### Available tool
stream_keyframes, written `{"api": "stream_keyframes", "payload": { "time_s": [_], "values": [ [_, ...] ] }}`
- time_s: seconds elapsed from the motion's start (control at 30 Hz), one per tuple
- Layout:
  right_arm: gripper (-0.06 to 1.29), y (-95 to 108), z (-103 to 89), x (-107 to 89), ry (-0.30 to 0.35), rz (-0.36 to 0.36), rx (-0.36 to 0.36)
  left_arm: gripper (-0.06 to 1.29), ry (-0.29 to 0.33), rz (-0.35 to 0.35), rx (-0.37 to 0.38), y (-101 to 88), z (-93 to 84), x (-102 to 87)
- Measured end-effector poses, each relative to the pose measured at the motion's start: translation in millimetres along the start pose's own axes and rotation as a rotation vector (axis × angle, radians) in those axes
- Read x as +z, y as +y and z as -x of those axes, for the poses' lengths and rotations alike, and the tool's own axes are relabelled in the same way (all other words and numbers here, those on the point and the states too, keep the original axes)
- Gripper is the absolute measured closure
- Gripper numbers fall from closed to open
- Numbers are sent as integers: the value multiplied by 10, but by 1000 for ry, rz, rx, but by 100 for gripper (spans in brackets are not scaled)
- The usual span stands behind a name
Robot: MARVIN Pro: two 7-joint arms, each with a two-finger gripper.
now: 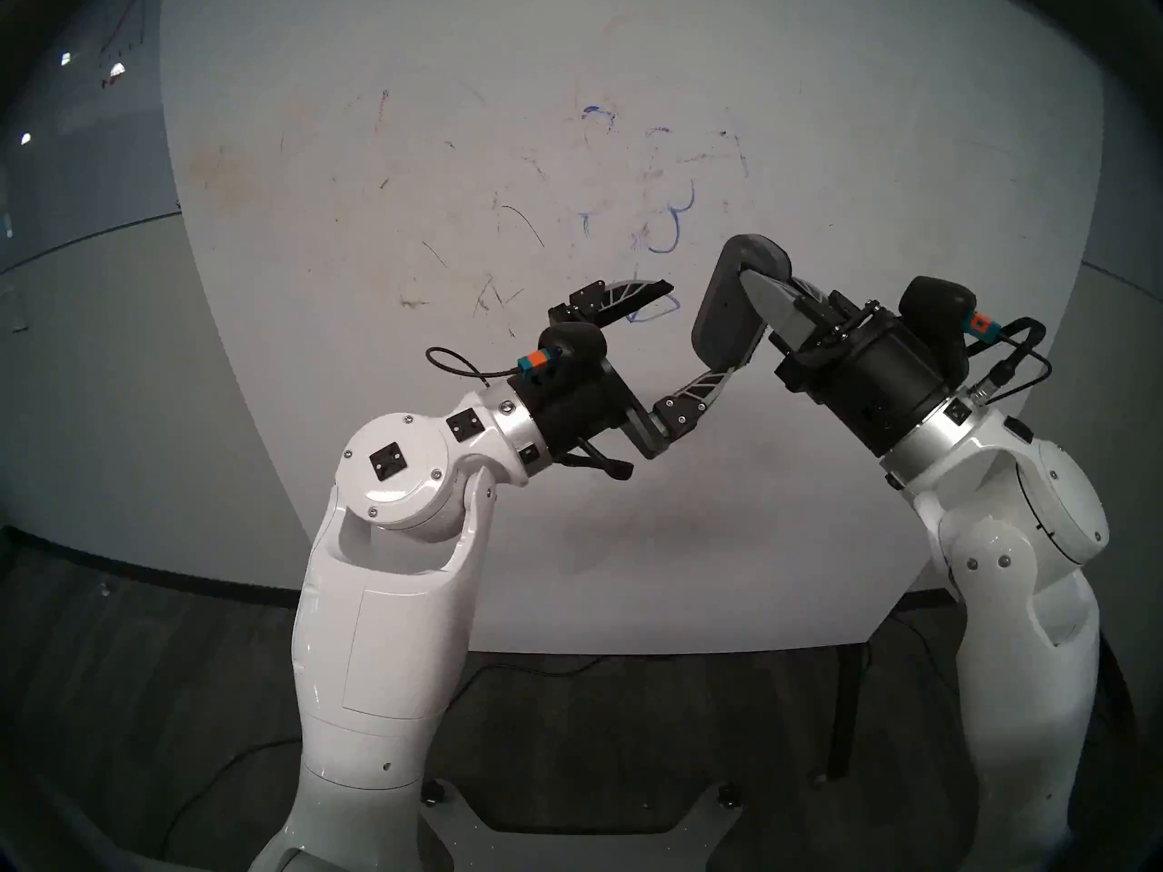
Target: Erase all marks on the whiteboard with the eraser
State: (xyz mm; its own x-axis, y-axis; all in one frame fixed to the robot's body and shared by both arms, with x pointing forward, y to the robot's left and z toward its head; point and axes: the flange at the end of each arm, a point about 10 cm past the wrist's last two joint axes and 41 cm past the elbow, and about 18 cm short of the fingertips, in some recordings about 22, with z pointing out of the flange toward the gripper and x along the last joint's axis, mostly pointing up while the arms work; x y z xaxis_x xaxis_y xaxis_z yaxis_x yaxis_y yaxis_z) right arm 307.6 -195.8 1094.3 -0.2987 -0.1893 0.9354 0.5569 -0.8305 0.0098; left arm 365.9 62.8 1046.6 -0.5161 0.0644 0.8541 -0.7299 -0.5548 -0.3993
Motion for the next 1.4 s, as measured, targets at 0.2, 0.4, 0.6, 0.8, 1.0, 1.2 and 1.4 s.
{"api": "stream_keyframes", "payload": {
  "time_s": [0.2, 0.4, 0.6, 0.8, 1.0, 1.2, 1.4],
  "values": [
    [105, -22, 2, 16, 23, 10, -62, -4, 0, -7, -50, 56, -19, 66],
    [105, -47, 10, 27, 38, 13, -105, -4, 3, -14, -72, 127, -34, 121],
    [105, -64, 13, 35, 51, 16, -137, -4, -1, -34, -71, 182, -31, 168],
    [105, -81, 15, 40, 62, 16, -152, 1, -14, -66, -53, 192, -7, 194],
    [105, -106, 18, 47, 72, 7, -157, 5, -27, -99, -50, 164, 33, 203],
    [105, -125, 17, 46, 80, -8, -158, 4, -27, -115, -57, 132, 55, 217],
    [105, -123, 5, 38, 90, -16, -159, 4, -22, -117, -63, 123, 57, 231]
  ]
}}
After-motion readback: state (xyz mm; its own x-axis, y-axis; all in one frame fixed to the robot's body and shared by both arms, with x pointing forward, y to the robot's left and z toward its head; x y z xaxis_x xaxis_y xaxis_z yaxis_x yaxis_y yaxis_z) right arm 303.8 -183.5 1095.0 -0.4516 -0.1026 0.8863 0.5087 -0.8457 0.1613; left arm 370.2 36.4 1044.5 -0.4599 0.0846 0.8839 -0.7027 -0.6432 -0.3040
